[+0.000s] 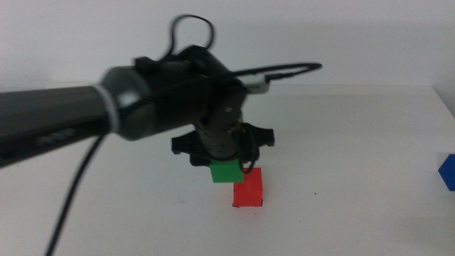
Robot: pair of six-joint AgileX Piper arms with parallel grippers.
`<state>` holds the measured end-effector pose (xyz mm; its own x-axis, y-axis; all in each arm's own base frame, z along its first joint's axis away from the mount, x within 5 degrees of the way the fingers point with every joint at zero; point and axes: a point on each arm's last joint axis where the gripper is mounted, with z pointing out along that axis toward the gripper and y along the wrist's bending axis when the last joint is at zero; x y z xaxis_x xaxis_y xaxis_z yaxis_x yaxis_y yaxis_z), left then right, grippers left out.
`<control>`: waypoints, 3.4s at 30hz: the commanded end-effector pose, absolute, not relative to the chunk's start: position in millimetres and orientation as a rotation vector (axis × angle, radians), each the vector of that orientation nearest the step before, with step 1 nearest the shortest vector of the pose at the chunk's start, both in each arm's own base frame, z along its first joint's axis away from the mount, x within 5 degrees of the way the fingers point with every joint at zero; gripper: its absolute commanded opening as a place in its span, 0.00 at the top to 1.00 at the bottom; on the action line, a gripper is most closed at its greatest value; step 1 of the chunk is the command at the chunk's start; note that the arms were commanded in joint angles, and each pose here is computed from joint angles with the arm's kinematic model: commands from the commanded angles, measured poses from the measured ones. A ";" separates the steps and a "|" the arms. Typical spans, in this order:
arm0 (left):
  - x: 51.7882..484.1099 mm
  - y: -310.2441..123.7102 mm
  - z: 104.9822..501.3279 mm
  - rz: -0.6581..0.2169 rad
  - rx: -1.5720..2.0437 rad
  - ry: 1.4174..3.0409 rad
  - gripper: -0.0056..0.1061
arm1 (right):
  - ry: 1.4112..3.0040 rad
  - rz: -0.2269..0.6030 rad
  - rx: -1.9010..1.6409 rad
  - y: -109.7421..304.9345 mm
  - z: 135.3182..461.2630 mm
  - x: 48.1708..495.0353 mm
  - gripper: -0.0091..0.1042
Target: Stack red cubes first, then green, then blue cubes in a specific spot.
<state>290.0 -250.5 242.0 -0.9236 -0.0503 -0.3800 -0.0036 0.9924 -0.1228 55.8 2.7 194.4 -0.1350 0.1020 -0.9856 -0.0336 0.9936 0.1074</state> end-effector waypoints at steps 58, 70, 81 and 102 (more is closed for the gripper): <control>174.4 -153.2 413.6 -0.262 0.597 2.225 0.11 | 1.693 0.103 0.048 2.2 194.2 55.8 0.10; 75.1 -77.4 408.3 -0.573 0.666 2.062 0.11 | 1.693 0.103 0.048 2.2 194.2 55.8 0.10; 75.3 -77.2 408.4 -0.569 0.664 2.061 0.11 | 1.644 0.261 0.206 2.8 204.8 54.8 0.10; 75.1 -75.3 408.9 -0.554 0.663 2.052 0.11 | 2.541 0.036 0.136 4.9 345.7 195.6 0.10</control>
<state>76.1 -77.1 407.6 -0.4795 0.2537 -0.8401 0.6391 0.7569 -0.1362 187.5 8.4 346.1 -0.8110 0.1191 -0.5729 0.0842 0.9926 0.0872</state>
